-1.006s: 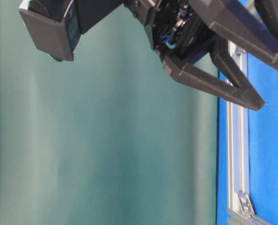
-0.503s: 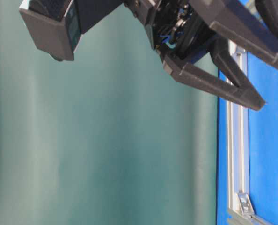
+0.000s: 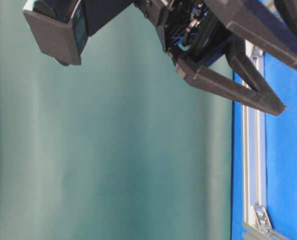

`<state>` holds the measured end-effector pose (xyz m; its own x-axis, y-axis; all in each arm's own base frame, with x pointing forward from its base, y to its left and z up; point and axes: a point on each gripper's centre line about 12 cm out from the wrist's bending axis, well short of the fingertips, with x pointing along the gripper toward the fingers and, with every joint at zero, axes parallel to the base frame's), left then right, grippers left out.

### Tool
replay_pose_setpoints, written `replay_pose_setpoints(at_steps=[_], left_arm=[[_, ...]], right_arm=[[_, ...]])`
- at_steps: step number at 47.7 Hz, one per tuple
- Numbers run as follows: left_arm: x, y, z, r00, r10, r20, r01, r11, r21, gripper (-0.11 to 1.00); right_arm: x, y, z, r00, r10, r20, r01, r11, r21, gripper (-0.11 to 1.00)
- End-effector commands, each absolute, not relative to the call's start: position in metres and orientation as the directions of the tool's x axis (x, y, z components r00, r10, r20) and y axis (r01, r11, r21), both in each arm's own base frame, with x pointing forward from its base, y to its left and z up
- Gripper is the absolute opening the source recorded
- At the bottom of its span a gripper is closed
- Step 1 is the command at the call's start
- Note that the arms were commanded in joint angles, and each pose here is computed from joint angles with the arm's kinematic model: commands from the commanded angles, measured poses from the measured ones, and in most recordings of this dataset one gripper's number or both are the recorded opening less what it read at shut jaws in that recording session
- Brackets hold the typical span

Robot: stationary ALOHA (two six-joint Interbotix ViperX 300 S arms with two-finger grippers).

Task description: Insert the wire through the string loop located in the center.

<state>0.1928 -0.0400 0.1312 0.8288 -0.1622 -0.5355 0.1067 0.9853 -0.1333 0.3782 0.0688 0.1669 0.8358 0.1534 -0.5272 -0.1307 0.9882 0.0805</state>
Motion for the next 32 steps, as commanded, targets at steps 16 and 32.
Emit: replay_pose_setpoints(at_steps=[16, 32], left_arm=[[0.213, -0.044, 0.173, 0.893, -0.174, -0.416, 0.127, 0.982, -0.14, 0.83], [0.221, -0.046, 0.188, 0.902, -0.18, -0.393, 0.137, 0.981, -0.135, 0.83]], right_arm=[[0.367, 0.064, 0.215, 0.878, 0.155, -0.452, -0.13, 0.988, 0.085, 0.91], [0.361, 0.06, 0.226, 0.878, 0.146, -0.455, -0.123, 0.989, 0.081, 0.91]])
